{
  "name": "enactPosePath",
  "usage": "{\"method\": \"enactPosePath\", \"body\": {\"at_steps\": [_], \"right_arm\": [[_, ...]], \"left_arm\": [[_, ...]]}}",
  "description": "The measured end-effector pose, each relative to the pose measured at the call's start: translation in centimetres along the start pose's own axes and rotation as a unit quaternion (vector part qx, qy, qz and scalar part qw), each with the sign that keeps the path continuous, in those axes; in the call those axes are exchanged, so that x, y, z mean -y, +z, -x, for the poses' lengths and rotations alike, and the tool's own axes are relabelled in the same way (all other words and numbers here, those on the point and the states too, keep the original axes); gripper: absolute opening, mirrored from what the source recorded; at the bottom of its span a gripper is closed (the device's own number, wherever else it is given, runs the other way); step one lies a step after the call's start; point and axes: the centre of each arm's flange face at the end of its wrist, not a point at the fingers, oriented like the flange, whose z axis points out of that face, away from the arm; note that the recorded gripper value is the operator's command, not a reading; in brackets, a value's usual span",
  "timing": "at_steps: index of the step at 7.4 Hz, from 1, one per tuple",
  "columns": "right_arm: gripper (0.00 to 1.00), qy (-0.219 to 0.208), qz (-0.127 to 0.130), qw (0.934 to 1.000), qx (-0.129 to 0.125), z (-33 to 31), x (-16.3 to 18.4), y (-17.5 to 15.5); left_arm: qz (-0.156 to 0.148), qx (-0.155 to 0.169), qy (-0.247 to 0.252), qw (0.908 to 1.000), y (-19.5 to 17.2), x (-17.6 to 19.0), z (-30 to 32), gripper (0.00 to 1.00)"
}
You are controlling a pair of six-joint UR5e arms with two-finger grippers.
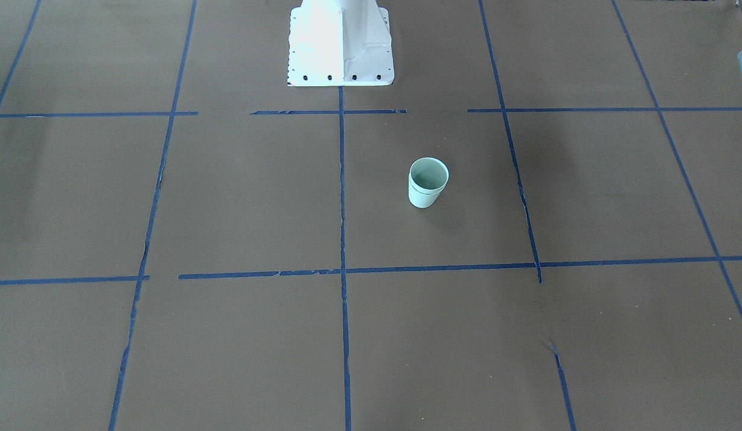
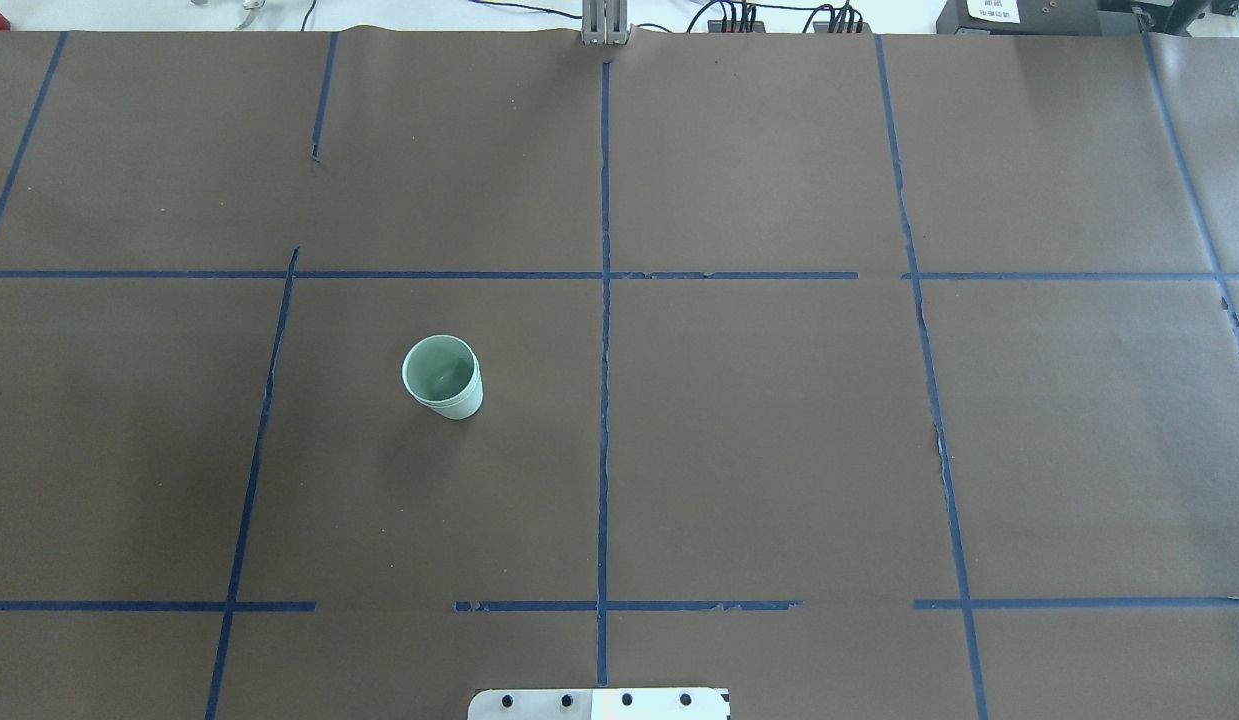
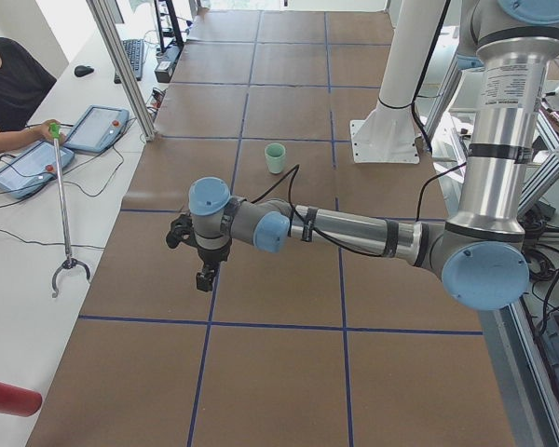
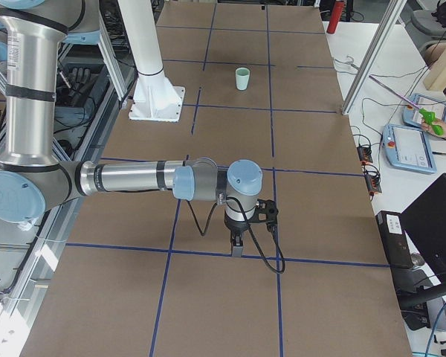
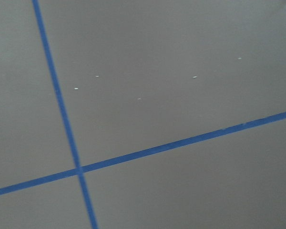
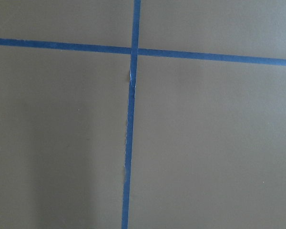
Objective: Stack cups
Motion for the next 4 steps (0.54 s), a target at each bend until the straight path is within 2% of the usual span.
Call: {"method": "enactPosePath", "body": {"at_steps": [4], "right_arm": [[1.0,0.0,0.0,1.0,0.0,0.0,0.0,0.0]], "left_arm": [[0.034,0.01,-0.101,0.9943,-2.0,-3.6,7.4,1.0]]}}
